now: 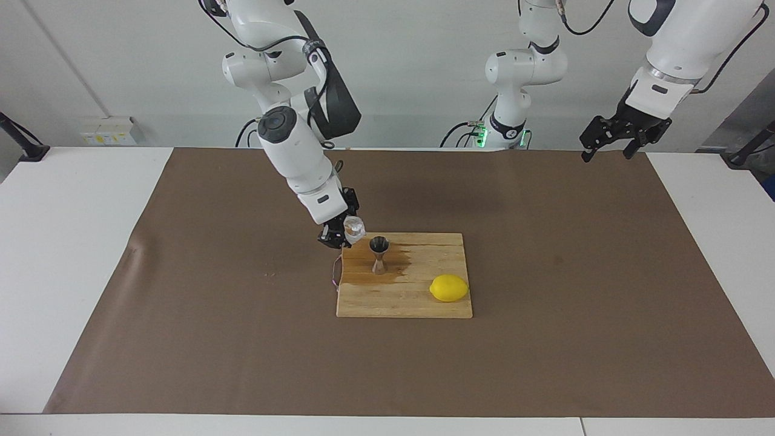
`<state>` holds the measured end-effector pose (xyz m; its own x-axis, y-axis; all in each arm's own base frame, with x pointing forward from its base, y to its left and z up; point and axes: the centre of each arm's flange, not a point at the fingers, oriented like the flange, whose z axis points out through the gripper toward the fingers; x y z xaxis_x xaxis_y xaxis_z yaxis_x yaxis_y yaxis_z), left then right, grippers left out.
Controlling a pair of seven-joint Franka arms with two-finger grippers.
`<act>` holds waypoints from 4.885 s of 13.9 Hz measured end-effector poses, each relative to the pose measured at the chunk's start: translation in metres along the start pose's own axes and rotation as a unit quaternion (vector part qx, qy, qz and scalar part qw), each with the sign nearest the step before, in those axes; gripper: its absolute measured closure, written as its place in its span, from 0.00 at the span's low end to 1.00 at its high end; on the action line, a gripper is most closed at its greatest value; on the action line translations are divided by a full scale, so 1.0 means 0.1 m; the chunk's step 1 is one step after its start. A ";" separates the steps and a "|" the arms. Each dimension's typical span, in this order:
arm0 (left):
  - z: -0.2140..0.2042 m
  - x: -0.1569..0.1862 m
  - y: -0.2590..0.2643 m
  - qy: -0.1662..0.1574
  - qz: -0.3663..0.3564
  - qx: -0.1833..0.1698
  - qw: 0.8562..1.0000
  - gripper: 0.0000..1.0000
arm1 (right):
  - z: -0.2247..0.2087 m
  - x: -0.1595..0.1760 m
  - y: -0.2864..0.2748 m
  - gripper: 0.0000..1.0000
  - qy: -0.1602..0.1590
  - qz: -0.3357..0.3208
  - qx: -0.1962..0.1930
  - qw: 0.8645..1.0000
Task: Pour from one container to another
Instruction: 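Tilt the white cup over the metal cup with the right gripper, then carry the white cup back to its starting spot with the right gripper, then lower the white cup onto the table and open the right gripper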
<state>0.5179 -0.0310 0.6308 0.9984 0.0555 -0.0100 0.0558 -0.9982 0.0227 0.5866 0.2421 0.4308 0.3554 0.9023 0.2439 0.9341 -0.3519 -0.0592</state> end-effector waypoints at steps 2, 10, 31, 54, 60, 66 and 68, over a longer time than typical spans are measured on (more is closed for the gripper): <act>0.00 0.00 0.00 0.000 0.000 0.000 1.000 0.00 | 0.01 0.09 -0.07 0.48 -0.006 -0.009 -0.012 1.000; 0.00 0.00 0.00 0.000 0.000 0.000 1.000 0.00 | 0.10 0.22 -0.17 0.48 -0.024 -0.027 -0.032 0.999; 0.00 0.00 0.00 -0.001 0.000 0.000 1.000 0.00 | 0.00 0.17 -0.06 0.48 0.042 -0.079 -0.026 0.996; 0.00 0.00 0.00 -0.001 0.000 0.000 1.000 0.00 | 0.41 -2.60 0.80 0.48 0.145 -0.242 -0.015 0.959; 0.00 0.00 0.00 -0.001 0.000 0.000 1.000 0.00 | 0.82 -2.96 0.86 0.48 0.176 -0.231 -0.005 0.957; 0.00 0.00 0.00 -0.001 0.000 0.000 1.000 0.00 | 0.92 -3.07 0.88 0.48 0.182 -0.228 -0.005 0.956; 0.00 0.00 0.00 -0.001 0.000 0.000 1.000 0.00 | 0.91 -3.07 0.88 0.48 0.182 -0.228 -0.005 0.956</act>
<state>0.5176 -0.0310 0.6309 0.9984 0.0555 -0.0113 0.0558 -0.9982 0.0226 0.5629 -0.0428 0.2622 -0.1263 0.8171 0.5625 0.9882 0.0543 0.1430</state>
